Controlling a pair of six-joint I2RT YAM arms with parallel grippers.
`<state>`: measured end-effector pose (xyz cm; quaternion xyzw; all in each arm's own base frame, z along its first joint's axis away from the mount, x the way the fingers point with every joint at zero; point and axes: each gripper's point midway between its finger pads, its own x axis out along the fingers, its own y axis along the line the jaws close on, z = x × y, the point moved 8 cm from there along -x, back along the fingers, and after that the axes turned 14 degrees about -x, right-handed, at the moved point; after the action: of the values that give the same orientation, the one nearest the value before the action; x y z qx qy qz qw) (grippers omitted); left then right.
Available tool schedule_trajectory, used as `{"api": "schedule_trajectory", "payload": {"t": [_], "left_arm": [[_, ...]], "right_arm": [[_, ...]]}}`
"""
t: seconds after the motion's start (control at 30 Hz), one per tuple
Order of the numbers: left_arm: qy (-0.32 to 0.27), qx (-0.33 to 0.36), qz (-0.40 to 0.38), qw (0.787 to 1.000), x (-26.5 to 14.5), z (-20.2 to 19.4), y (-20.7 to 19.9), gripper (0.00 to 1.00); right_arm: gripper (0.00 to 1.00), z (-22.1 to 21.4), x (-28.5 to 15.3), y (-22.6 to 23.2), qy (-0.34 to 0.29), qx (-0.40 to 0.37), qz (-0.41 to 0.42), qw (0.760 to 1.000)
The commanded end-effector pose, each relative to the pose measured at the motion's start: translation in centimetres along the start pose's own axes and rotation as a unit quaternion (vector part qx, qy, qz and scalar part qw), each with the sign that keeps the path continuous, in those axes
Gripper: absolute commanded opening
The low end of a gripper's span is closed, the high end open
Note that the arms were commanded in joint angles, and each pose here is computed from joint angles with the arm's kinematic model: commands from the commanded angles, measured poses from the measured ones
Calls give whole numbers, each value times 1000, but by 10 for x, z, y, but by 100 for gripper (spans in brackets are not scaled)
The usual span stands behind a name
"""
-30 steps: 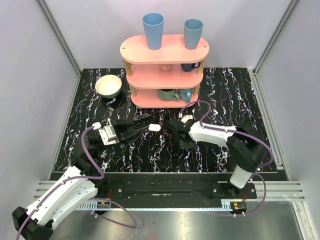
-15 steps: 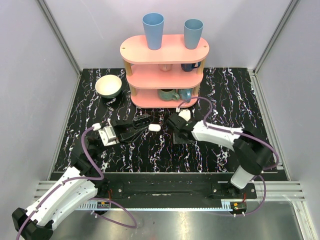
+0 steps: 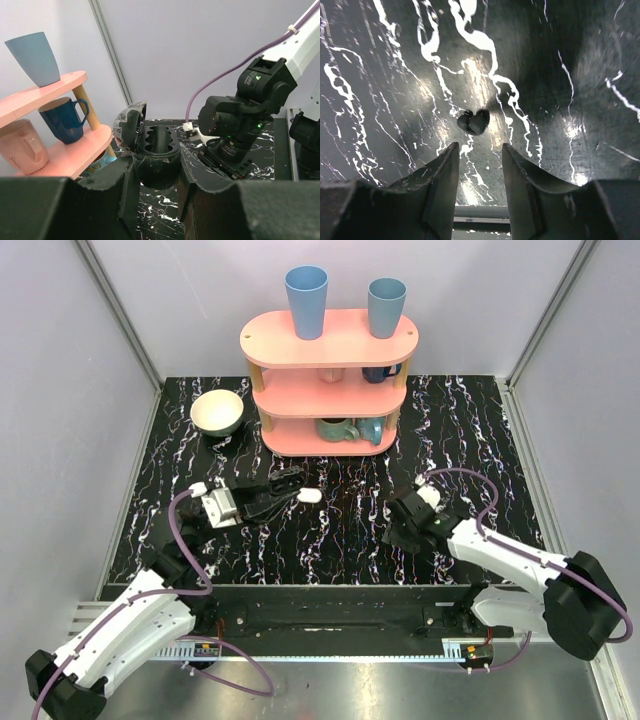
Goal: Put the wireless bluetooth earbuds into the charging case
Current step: Place the right earbud at the center of the board, then move the right earbud to the center of the board.
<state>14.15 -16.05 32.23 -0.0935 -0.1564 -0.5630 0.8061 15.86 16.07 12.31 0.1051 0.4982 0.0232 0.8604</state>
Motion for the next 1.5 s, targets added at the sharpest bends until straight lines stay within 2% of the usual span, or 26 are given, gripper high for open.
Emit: {"api": "schedule_trajectory", "payload": {"t": [0.0,0.43,1.03,1.47], "left_arm": [[-42,20,-15,999,8,26,-1,0],[-37,17,-16,999,12,26,0,0],[-36,17,-20,999,15,25,2,0],[-36,17,-20,999,15,25,2,0]], "right_arm": [[45,-6,7,16,11,73,64,995],[38,-13,34,15,33,76,54,995],[36,-12,38,4,15,68,12,997],[30,-15,51,-3,7,73,-10,997]]}}
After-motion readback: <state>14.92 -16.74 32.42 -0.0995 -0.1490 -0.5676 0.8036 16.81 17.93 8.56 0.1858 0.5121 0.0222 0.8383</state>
